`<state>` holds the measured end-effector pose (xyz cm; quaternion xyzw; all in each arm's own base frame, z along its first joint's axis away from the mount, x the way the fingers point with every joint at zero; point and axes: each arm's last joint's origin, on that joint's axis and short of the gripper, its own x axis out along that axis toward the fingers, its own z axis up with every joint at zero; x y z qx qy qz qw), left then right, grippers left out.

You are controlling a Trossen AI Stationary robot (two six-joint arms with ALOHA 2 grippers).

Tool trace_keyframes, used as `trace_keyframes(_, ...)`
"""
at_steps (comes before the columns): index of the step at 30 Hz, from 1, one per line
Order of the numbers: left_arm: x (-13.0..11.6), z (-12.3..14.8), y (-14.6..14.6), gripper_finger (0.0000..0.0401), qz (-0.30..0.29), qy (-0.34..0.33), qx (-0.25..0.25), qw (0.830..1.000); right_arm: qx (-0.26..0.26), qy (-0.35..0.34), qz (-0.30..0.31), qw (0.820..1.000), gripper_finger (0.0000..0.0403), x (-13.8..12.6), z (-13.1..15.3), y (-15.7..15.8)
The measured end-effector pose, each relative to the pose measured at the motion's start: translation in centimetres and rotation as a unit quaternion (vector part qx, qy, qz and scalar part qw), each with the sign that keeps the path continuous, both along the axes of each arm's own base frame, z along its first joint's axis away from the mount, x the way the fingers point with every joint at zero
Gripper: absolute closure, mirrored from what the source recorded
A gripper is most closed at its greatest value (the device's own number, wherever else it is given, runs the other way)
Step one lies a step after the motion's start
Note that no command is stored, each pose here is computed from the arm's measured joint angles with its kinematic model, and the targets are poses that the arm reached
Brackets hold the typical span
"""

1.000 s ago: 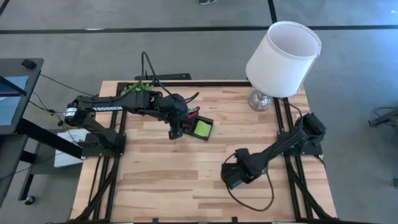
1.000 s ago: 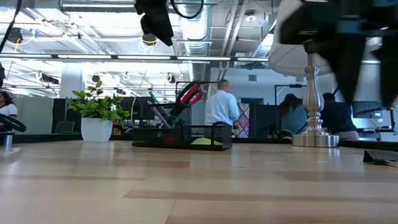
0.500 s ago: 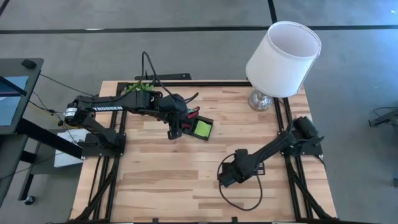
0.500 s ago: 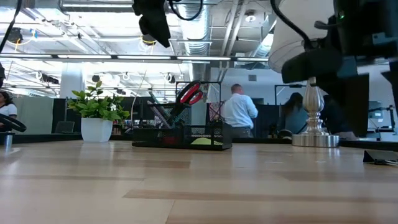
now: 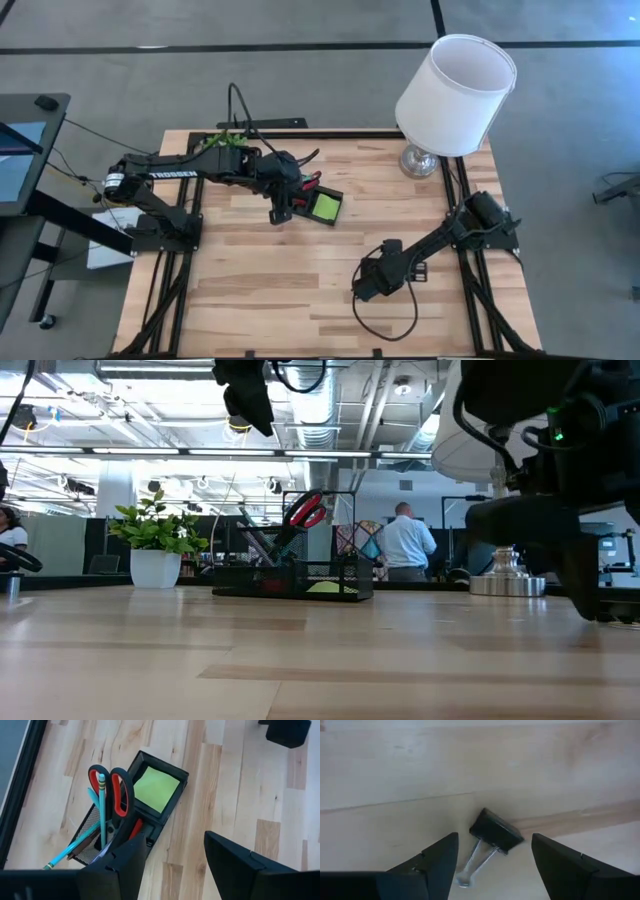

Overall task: Pick and place office supplies into organizer
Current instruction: Put the black binder clip into the black desk organizer

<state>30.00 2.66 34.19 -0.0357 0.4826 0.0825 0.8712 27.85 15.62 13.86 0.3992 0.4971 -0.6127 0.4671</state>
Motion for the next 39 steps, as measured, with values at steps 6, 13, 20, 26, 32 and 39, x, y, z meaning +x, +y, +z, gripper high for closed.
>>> trace_keyframes(6,0.0,0.0,0.0,0.0205,-0.002,0.002,-0.003,1.0,0.007,-0.021,-0.006,1.0,0.0154,-0.2,-1.0,-0.2)
trace_keyframes(13,0.0,0.0,0.0,0.0205,-0.002,0.003,-0.004,1.0,-0.002,-0.031,-0.029,0.999,0.0154,-0.3,-0.9,-0.2)
trace_keyframes(20,0.0,0.0,0.0,0.0205,-0.002,0.002,-0.004,1.0,0.001,-0.042,-0.035,0.998,0.0157,0.1,-1.0,-0.6)
trace_keyframes(26,0.0,0.0,0.0,0.0205,-0.002,0.002,-0.004,1.0,0.0,-0.052,-0.025,0.998,0.0211,0.6,-1.1,-1.0)
trace_keyframes(32,0.0,0.0,0.0,0.0205,-0.002,0.002,-0.004,1.0,-0.011,-0.061,-0.016,0.998,0.0283,0.9,-1.1,-1.3)
trace_keyframes(39,0.0,0.0,0.0,0.0205,-0.002,0.002,-0.004,1.0,-0.056,-0.104,-0.01,0.993,0.0293,1.6,-1.2,-2.0)
